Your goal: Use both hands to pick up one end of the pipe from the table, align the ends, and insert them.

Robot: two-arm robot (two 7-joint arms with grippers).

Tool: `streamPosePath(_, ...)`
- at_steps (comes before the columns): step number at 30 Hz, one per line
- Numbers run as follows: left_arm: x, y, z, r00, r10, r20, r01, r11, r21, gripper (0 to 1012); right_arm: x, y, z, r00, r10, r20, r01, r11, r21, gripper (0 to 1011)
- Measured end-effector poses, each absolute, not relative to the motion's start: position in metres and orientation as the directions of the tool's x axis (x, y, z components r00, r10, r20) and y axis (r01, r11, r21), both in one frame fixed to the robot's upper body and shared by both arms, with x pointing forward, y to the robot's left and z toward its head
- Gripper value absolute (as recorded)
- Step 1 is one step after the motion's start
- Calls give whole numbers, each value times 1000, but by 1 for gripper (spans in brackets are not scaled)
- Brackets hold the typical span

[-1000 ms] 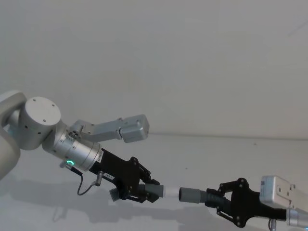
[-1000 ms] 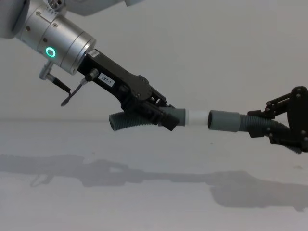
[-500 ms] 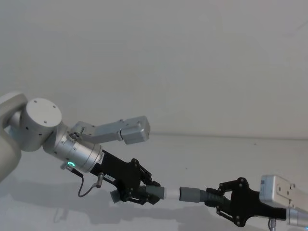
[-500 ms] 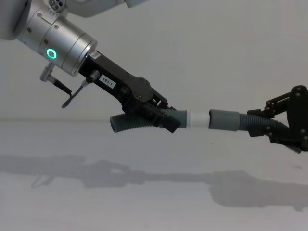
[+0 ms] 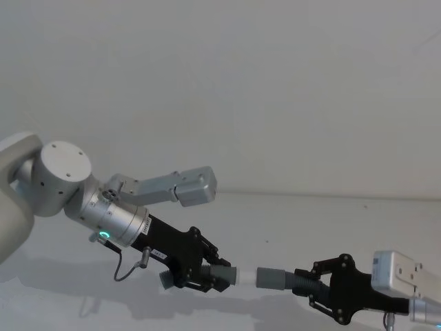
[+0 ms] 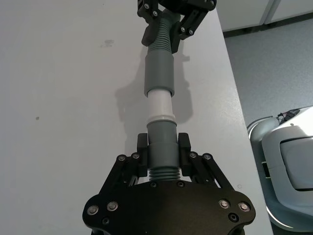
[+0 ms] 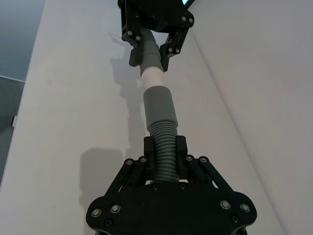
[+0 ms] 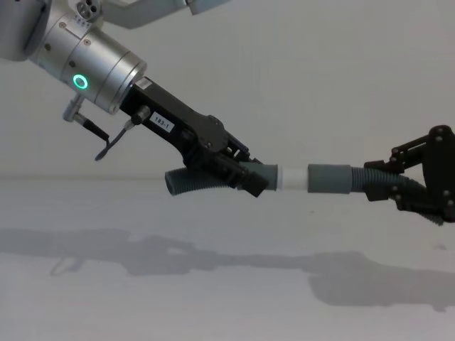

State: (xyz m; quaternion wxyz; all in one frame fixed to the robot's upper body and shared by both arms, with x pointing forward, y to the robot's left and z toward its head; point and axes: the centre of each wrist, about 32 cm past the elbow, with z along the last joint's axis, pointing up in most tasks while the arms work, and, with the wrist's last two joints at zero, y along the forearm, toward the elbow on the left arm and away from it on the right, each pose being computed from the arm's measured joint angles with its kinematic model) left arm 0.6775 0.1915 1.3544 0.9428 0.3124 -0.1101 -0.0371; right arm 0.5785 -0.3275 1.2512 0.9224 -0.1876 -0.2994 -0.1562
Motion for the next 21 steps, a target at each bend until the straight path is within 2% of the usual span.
streamPosePath(21,682,188,1355,969,-154,191,11,804,594,327,579,-326,1251,767,-160,622,386,889,-248,226)
